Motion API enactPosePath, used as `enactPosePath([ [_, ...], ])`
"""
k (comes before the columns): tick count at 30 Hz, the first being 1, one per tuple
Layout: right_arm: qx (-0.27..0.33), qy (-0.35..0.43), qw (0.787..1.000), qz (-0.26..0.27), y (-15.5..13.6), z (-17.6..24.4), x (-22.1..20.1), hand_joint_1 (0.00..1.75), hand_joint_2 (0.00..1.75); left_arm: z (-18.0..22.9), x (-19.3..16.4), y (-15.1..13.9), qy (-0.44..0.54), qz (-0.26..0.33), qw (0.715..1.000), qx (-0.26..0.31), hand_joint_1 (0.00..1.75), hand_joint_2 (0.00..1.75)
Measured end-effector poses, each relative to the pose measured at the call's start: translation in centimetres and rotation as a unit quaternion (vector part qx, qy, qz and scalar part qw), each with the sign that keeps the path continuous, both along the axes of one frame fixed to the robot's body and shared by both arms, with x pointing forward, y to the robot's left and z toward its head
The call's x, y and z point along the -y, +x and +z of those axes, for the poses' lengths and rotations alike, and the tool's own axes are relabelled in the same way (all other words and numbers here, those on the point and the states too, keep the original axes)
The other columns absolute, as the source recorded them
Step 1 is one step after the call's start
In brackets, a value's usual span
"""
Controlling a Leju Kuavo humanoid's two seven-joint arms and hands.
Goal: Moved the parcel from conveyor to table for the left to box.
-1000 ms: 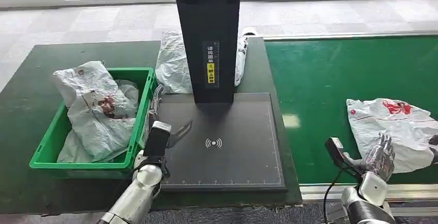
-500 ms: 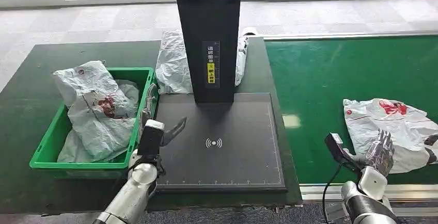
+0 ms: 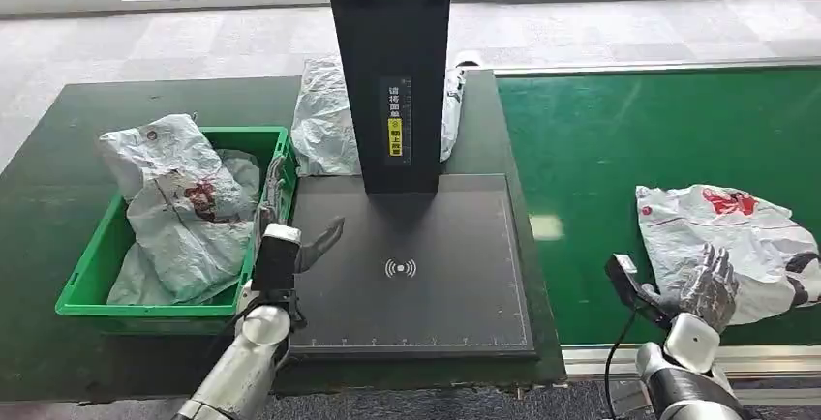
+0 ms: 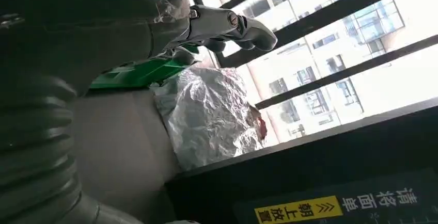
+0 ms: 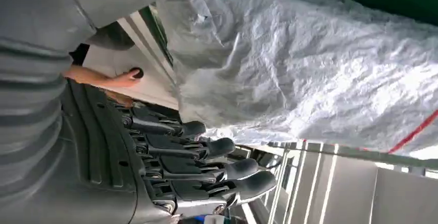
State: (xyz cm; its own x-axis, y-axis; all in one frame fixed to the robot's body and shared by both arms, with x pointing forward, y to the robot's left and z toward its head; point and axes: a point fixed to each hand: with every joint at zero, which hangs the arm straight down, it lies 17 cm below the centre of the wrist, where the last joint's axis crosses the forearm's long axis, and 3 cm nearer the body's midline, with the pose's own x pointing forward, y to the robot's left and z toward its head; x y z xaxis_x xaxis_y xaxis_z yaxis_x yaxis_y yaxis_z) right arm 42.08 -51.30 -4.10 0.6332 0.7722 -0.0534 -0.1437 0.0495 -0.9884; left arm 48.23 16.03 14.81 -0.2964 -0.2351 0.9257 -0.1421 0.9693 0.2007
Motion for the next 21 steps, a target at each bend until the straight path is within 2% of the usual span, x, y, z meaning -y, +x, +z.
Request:
enactPosePath([
  [5,-0.085,0.002,0.996,-0.031,-2.4,-2.6,1.3,1.55,1.75,0.2,0.2,0.2,-0.002,-0.007,1.000,0.001,0.00,1.75],
  [9,-0.096,-0.004,0.995,-0.029,-2.7,-2.8,1.7,1.55,1.75,0.4,0.1,0.3,-0.003,-0.007,1.000,0.002,0.00,1.75],
  [10,-0.097,-0.005,0.995,-0.029,-2.7,-2.8,1.7,1.75,1.75,0.4,0.0,0.3,-0.003,-0.007,1.000,0.002,0.00,1.75],
  [16,-0.155,0.008,0.987,-0.028,-3.8,-4.5,1.7,1.75,1.75,0.3,0.2,0.3,-0.004,-0.013,1.000,0.001,0.00,1.75],
  [21,-0.165,0.011,0.986,-0.020,-3.8,-4.8,1.4,1.75,1.75,0.2,-0.4,0.4,-0.008,-0.007,1.000,0.001,0.00,1.75],
])
